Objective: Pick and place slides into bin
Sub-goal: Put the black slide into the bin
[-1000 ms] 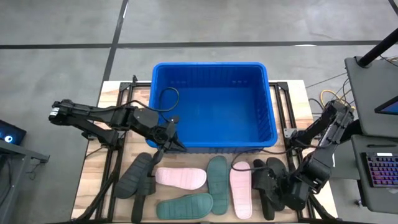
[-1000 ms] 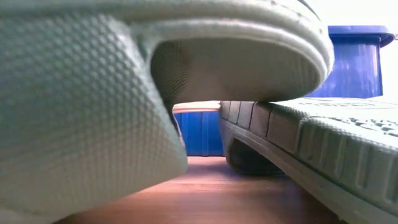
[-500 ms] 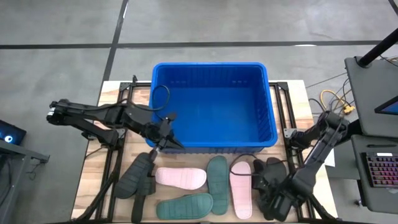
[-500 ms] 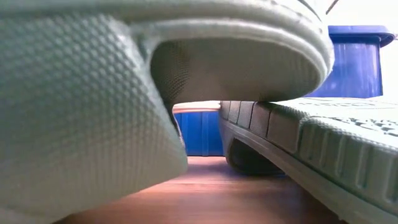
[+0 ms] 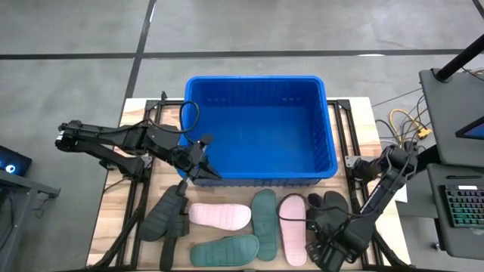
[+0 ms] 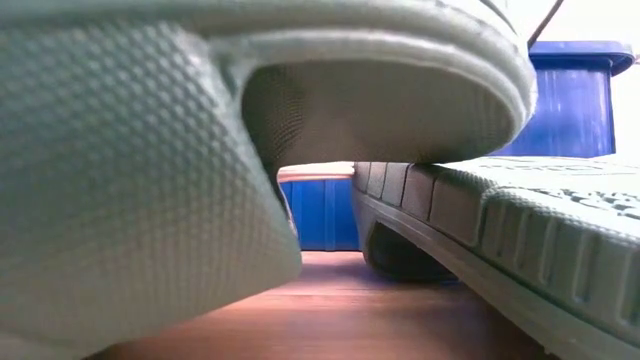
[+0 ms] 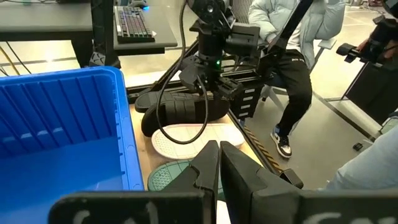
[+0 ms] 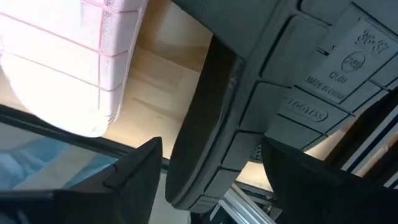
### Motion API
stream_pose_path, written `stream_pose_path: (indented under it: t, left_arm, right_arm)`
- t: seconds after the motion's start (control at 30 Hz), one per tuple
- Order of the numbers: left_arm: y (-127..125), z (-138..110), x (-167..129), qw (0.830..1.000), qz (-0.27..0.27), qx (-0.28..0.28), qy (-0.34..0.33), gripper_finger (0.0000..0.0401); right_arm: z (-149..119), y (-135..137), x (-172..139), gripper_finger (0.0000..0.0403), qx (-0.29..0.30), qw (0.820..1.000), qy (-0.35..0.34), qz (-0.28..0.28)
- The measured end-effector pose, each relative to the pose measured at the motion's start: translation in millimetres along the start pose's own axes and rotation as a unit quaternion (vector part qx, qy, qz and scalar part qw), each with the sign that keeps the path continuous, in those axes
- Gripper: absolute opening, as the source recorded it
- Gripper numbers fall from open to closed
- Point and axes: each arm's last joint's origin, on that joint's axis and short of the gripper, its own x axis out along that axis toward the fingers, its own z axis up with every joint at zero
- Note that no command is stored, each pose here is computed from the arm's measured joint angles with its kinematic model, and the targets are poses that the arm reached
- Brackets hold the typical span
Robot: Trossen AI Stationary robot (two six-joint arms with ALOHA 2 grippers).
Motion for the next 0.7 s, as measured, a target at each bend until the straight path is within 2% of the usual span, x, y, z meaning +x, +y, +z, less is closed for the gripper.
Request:
stream_pose_path:
  t: [0.13,0.37,0.7]
  left_arm:
    - [0,-1,0,1.000,0.000,-0.001,0.002,0.0000]
    - [0,2,2,1.000,0.000,0.002,-0.016,0.0000]
    - [0,6,2,0.999,0.001,0.008,-0.035,0.0000]
  right_arm:
    - [-1,3,7,0.0202,0.001,1.000,0.003,-0.011]
    - [-4,4,-1,0.0061,-0.004,0.999,0.032,-0.006]
    - [-10,-4,-60,0.0049,-0.028,0.996,0.068,0.051]
